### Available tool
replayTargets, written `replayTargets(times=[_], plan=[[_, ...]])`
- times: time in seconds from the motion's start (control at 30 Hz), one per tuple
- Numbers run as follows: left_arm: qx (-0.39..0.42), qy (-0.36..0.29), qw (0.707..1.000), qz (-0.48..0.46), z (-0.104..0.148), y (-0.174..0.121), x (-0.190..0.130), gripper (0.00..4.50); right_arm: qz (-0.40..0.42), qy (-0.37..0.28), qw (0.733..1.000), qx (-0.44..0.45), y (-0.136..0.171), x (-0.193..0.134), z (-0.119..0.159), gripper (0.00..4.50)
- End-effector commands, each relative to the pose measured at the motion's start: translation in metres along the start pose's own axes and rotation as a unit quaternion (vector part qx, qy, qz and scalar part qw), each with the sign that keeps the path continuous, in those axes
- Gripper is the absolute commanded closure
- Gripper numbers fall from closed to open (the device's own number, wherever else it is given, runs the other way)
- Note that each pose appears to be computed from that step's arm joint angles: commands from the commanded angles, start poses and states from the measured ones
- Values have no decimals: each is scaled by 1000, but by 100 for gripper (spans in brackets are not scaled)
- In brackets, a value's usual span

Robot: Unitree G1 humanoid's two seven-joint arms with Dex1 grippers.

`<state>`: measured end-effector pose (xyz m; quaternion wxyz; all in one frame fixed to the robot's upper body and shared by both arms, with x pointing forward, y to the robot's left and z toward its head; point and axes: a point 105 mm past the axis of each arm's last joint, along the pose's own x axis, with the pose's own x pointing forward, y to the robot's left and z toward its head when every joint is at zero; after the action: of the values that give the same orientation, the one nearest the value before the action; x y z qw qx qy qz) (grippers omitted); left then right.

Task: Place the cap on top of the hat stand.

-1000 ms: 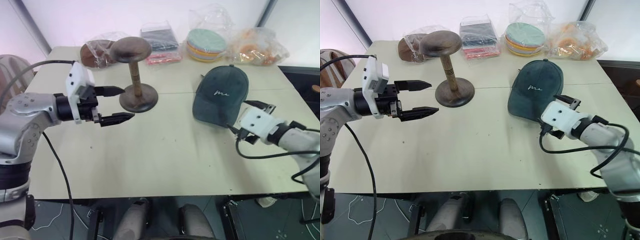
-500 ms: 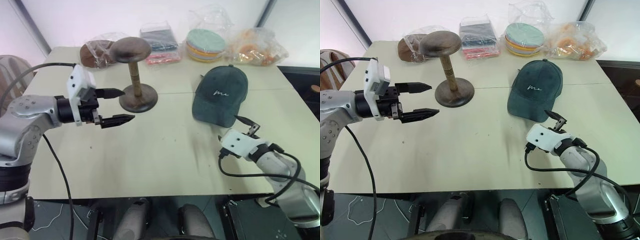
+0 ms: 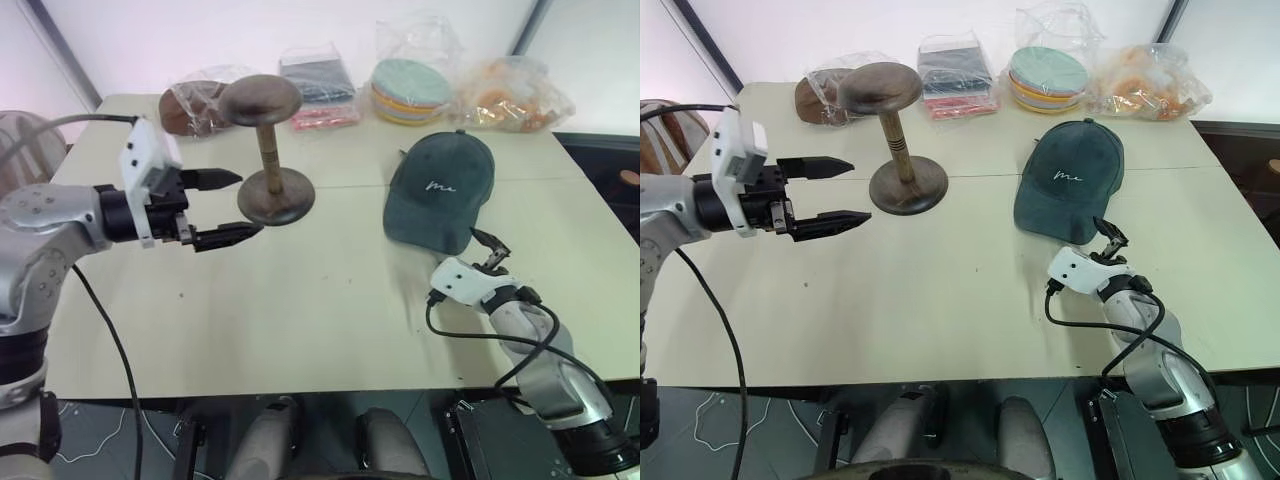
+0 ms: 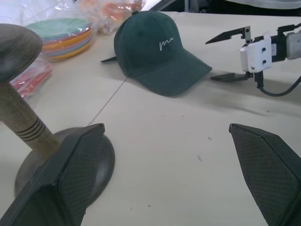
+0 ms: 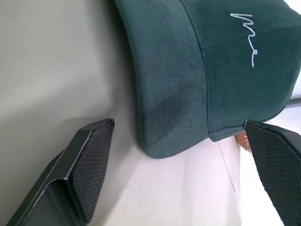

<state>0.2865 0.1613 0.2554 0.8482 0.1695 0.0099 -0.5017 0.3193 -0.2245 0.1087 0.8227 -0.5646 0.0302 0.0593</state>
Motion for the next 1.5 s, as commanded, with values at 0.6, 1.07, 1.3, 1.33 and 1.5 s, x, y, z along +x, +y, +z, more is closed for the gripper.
replayTargets(times=[0.6,1.07,1.3,1.33,1.5], plan=[[27,2,999,29,14,-4,-15,4,-7,62,998,2,28,19,-39,0],[29,2,999,32,14,-3,-15,4,-31,62,998,9,26,21,-40,0],[28,1,999,32,15,-3,-14,0,-37,52,998,9,23,24,-37,249],[28,0,999,32,15,-2,-14,0,-38,51,998,9,23,24,-37,310],[29,0,999,33,15,-3,-15,0,-44,45,998,9,21,26,-34,349]])
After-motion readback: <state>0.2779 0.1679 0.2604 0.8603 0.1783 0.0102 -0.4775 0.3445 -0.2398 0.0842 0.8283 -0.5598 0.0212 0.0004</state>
